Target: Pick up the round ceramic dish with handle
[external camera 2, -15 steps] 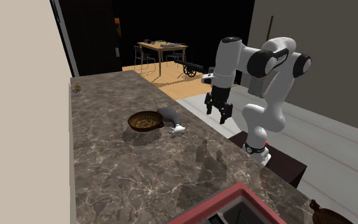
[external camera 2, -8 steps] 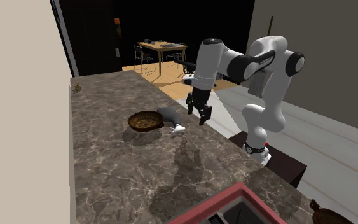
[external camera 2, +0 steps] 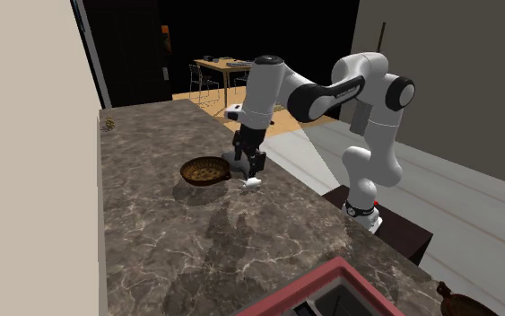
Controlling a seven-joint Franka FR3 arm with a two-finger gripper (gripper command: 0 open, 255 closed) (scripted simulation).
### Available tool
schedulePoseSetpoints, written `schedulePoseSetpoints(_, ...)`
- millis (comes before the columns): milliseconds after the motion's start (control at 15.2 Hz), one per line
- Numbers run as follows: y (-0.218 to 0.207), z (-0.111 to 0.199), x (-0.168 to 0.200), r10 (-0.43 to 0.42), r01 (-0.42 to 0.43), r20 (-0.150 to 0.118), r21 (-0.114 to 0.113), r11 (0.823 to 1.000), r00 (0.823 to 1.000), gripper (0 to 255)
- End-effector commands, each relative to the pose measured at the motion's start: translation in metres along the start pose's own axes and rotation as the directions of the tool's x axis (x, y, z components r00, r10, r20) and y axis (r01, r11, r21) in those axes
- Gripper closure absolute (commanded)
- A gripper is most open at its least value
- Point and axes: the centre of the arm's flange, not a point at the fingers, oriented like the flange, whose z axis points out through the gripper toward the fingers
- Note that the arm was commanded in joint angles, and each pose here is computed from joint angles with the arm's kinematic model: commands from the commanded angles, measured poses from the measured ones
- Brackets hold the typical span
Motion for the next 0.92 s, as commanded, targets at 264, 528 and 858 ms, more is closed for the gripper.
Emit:
schedulePoseSetpoints(264, 0.028, 0.009, 0.068, -0.017, 0.015, -0.027, -0.060, 0.998, 1.000, 0)
schedulePoseSetpoints(528, 0.026, 0.025, 0.070, -0.018, 0.016, -0.028, -0.064, 0.998, 0.999, 0)
schedulePoseSetpoints(858, 0.021, 0.049, 0.067, -0.018, 0.016, -0.028, -0.064, 0.998, 0.999, 0)
